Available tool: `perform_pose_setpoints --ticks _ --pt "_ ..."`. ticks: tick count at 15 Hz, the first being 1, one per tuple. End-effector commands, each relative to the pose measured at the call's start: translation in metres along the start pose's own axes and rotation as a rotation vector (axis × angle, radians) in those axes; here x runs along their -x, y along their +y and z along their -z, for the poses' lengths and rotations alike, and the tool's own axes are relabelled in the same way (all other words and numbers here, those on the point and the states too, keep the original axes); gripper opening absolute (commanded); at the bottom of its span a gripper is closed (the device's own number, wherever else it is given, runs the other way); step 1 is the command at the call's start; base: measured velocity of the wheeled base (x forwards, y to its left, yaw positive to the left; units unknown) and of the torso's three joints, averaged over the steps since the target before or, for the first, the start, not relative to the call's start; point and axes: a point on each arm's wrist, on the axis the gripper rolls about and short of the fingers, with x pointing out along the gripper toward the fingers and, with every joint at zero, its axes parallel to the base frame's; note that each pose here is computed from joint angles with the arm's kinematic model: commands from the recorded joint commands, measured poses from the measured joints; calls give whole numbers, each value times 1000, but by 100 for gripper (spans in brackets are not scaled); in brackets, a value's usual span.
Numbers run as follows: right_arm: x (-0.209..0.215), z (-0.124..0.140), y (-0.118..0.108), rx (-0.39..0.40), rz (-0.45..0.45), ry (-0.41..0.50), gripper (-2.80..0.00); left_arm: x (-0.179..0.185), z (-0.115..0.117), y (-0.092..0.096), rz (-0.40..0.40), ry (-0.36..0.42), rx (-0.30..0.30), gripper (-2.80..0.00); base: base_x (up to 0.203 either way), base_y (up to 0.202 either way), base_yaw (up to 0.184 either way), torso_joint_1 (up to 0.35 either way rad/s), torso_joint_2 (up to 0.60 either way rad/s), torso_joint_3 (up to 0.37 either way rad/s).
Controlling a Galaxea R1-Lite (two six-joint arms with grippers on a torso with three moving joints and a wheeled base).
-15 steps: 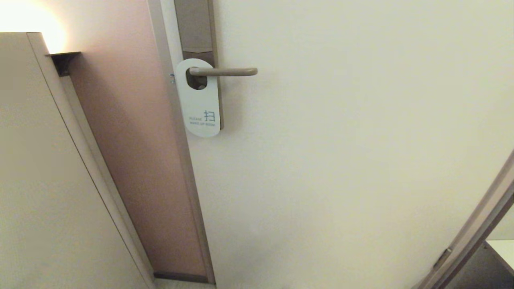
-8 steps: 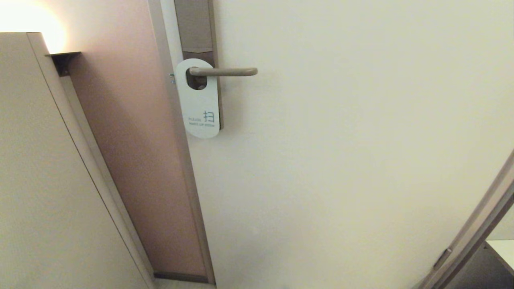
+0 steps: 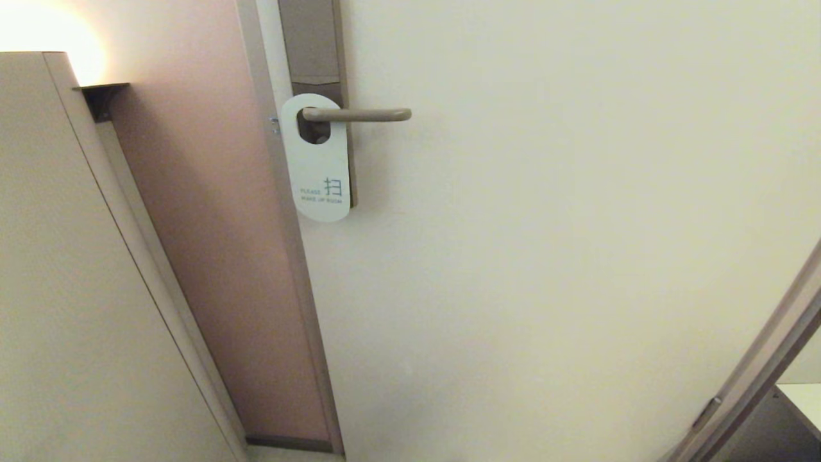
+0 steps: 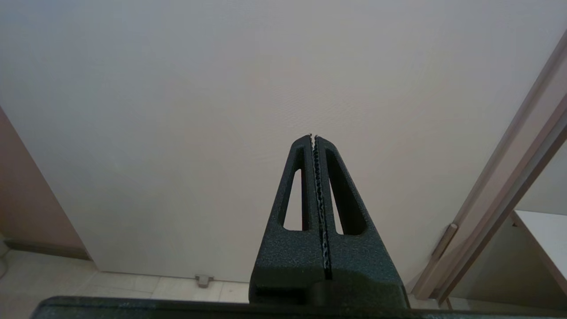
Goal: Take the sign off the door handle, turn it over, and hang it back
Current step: Take down the sign
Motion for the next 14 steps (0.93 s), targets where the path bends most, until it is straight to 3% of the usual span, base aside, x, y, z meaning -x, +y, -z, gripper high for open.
perform_pose_setpoints --ticks 1,10,14 --pt "0 0 0 0 -1 1 -280 0 0 0 0 0 -2 -280 0 0 0 0 0 0" --pt "0 0 0 0 0 1 -280 1 -2 0 2 -7 22 -280 0 0 0 0 0 0" --pt "0 0 0 0 -2 1 -280 12 -27 2 16 -40 24 -280 0 0 0 0 0 0"
